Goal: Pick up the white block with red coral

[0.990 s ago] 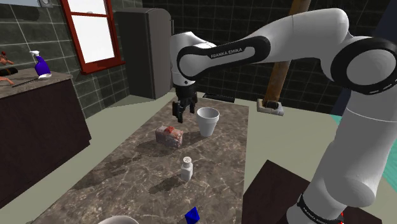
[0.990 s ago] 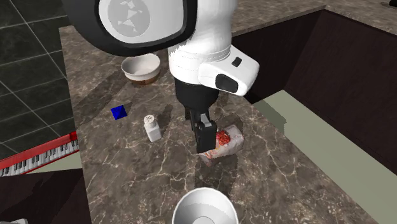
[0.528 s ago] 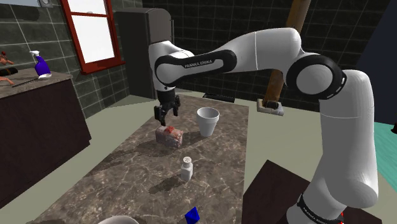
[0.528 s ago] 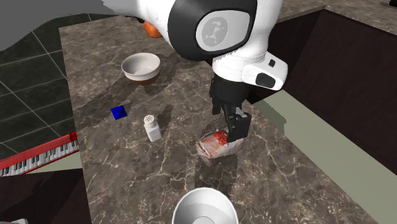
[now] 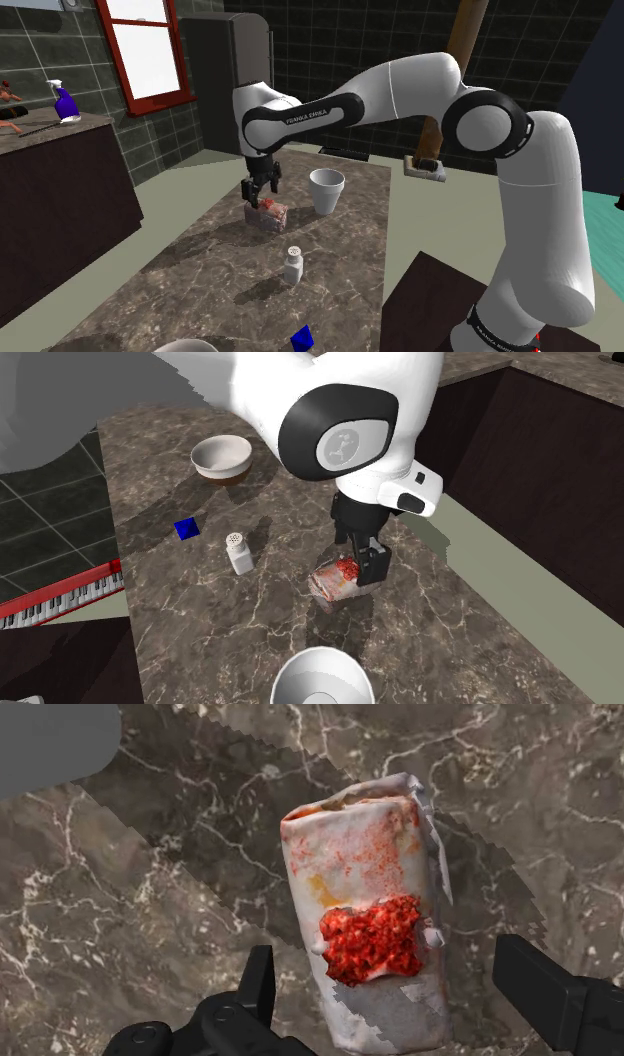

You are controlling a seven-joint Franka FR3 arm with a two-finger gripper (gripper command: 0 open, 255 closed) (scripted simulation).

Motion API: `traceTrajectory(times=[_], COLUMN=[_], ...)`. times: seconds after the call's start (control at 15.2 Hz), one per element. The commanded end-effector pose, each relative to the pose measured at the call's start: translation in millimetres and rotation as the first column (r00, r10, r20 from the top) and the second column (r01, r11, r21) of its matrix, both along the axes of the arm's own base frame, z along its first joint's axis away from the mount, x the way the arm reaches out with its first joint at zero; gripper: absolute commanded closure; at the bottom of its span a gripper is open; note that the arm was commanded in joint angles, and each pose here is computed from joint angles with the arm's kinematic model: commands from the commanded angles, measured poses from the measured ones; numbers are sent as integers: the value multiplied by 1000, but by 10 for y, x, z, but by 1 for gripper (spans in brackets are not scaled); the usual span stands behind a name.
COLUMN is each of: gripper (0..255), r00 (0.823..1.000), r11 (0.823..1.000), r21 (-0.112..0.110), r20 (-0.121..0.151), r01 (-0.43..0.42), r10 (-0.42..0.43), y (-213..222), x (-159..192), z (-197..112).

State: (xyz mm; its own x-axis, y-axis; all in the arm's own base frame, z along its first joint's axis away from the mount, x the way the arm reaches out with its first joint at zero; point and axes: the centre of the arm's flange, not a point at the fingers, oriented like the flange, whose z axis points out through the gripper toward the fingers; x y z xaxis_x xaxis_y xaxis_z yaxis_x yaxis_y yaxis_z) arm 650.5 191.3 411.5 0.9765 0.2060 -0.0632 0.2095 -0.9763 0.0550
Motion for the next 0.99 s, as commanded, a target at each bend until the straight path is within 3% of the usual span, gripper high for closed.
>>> traceTrajectory(times=[0.0,0.07,0.66,0.92], gripper=[0,255,255,255], r00=[1000,1000,1000,1000], r11=[1000,1000,1000,1000], r21=[0,0,0,0], r20=[0,0,0,0], r01=[0,0,0,0], r10=[0,0,0,0], y=[7,2,7,7], x=[5,15,6,6], z=[-48,-48,-48,163])
